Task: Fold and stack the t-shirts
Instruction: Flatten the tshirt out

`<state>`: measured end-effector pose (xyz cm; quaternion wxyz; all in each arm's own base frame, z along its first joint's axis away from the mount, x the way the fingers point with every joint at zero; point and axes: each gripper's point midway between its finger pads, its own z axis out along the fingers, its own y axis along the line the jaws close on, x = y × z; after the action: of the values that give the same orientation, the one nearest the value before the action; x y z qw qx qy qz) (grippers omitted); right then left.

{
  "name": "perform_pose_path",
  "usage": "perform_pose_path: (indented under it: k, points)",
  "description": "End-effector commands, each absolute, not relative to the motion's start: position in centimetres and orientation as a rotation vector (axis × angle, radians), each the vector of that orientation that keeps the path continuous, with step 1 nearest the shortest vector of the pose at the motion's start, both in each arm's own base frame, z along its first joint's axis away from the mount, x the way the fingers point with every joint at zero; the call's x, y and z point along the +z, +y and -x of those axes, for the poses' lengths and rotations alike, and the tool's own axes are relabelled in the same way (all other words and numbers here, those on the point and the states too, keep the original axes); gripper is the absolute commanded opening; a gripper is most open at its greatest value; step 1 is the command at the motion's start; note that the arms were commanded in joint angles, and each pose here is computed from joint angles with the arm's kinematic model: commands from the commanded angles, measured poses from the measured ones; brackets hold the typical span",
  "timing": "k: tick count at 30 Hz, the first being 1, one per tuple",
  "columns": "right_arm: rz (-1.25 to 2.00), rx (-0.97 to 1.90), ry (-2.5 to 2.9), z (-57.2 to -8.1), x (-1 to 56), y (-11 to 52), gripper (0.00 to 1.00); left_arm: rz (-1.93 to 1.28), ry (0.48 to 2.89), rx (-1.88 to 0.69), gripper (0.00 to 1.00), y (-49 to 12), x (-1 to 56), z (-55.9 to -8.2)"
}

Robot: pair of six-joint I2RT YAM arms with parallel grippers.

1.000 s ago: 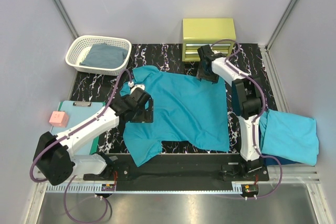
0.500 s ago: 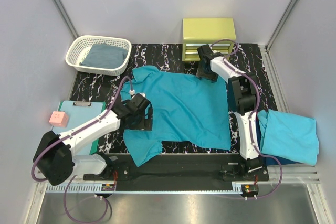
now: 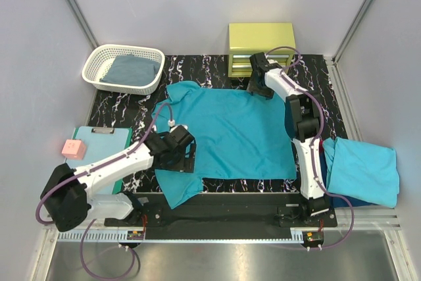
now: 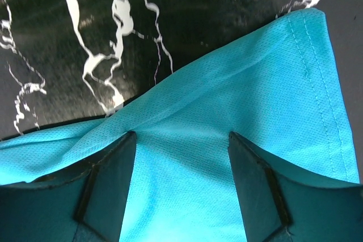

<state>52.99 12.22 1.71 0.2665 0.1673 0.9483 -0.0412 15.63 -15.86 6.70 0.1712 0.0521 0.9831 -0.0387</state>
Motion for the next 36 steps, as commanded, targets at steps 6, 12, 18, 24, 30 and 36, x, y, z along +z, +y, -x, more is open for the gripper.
perform_pose_path:
  k: [6,12,18,24,30,36]
  points:
    - [-0.505,-0.232,2.609,-53.0,-1.4,9.1,0.74,-0.144,2.844,-0.112,0.89,-16.4,5.7,-12.3]
    - [-0.473,-0.143,2.577,-53.4,1.3,10.2,0.82,-0.133,2.781,-0.130,0.89,-16.7,7.0,-12.2]
    - [-0.296,0.074,2.250,-52.2,15.9,15.4,0.98,-0.068,2.512,-0.251,0.98,-17.5,13.3,-15.0]
    - [-0.200,0.001,2.340,-42.6,17.2,17.6,0.82,-0.106,2.478,-0.268,0.98,-18.9,11.9,-16.1]
    - [-0.412,0.012,2.444,-31.9,12.4,15.7,0.52,-0.135,2.601,-0.228,0.92,-20.8,7.0,-14.9]
    - [-0.422,0.014,2.438,-26.4,12.6,14.6,0.37,-0.161,2.650,-0.204,0.88,-22.0,5.0,-13.2]
